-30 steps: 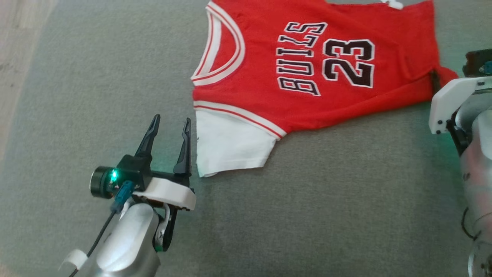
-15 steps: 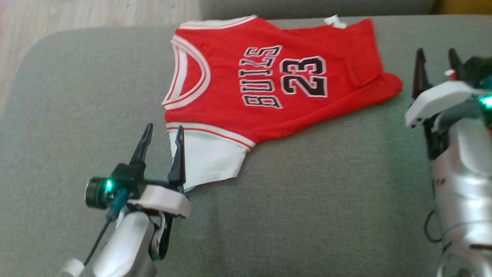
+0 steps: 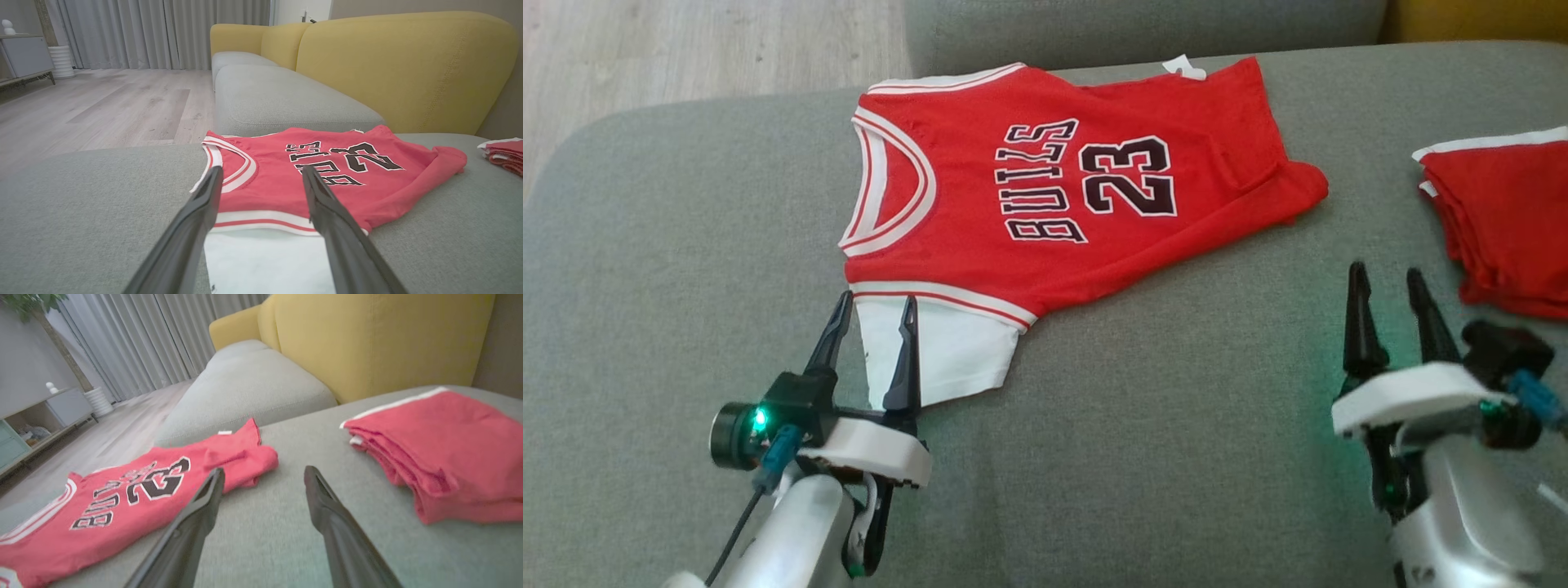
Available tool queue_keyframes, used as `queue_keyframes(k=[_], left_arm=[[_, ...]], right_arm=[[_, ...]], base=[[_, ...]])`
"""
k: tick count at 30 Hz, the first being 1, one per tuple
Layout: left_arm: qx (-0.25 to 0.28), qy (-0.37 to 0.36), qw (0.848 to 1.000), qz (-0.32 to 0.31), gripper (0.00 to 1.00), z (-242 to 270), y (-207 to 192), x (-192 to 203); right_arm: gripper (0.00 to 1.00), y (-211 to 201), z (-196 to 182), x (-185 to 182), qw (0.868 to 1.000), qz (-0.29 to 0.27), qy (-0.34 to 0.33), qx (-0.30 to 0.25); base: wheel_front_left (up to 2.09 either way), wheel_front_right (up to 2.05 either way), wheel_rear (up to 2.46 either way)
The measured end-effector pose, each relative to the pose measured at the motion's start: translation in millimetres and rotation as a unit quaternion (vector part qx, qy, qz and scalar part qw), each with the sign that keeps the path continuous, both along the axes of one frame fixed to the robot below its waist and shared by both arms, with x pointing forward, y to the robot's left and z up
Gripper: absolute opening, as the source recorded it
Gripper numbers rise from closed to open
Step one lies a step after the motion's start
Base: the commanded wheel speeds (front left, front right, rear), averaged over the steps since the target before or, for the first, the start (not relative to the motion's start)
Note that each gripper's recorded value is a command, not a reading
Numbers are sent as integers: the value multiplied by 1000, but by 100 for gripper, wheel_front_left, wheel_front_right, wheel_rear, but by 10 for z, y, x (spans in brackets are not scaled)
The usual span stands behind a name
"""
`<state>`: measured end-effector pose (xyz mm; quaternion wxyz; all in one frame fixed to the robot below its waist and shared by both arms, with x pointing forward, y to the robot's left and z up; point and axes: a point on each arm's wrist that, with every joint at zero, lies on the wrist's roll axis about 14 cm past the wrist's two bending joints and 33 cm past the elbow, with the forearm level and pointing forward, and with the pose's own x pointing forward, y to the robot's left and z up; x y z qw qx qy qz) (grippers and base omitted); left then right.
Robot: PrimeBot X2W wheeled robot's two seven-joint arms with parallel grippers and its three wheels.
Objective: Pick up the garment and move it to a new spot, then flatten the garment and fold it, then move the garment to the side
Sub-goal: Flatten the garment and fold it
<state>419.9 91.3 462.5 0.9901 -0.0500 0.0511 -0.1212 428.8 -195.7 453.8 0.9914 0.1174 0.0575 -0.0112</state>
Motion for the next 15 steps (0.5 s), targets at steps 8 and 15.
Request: queue_keyframes(k=[8, 15], left_arm=[[1, 12, 1000, 6, 100, -96, 49, 21], [5, 32, 999, 19, 100, -239, 165, 19]], right_arm=[[100, 278, -139, 24, 998, 37, 33, 34], [100, 638, -504, 217, 983, 66, 121, 117]], base=[[0, 0, 0], [0, 0, 0]])
